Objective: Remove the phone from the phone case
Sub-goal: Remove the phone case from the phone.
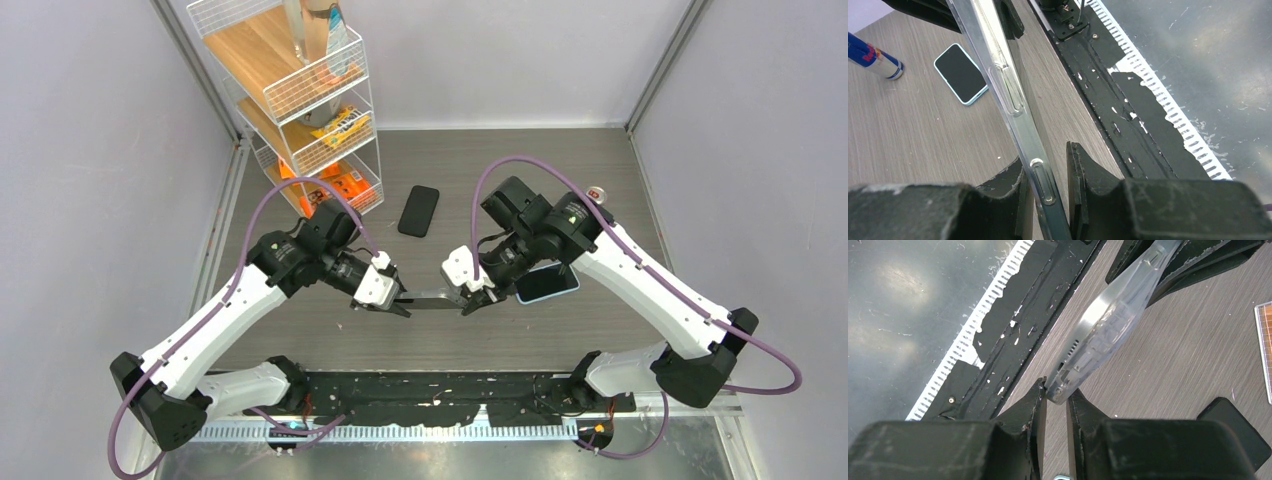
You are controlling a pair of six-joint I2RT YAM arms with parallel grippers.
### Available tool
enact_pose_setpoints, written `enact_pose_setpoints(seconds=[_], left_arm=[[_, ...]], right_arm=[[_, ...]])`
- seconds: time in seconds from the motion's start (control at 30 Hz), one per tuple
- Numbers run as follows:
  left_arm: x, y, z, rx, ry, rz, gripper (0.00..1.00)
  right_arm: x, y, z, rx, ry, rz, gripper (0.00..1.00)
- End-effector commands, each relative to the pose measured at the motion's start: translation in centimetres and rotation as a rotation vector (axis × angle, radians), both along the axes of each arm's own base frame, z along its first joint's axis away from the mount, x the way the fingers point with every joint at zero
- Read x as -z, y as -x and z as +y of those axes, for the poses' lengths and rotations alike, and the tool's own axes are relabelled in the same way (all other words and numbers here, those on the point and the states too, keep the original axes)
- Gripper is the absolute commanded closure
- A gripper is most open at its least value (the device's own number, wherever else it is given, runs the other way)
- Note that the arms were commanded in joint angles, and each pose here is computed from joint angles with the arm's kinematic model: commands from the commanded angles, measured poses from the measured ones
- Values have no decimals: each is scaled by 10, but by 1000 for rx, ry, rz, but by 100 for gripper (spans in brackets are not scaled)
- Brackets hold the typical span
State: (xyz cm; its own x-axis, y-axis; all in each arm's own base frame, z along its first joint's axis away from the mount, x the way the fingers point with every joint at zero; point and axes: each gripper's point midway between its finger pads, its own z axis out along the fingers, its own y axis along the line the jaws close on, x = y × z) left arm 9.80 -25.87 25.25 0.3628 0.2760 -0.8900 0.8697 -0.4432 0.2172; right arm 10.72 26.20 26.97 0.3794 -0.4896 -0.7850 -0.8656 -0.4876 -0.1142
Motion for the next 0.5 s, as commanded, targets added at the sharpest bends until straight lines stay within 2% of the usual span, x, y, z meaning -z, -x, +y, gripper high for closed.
enact_pose_setpoints(seconds=[0.0,0.47], left_arm=[[6,70,19,178,-46,241,100],[8,69,19,176,-47,238,100]], right_arm=[[-47,-48,11,70,-149,-293,89],[-49,-52,11,76,-149,-309,90]])
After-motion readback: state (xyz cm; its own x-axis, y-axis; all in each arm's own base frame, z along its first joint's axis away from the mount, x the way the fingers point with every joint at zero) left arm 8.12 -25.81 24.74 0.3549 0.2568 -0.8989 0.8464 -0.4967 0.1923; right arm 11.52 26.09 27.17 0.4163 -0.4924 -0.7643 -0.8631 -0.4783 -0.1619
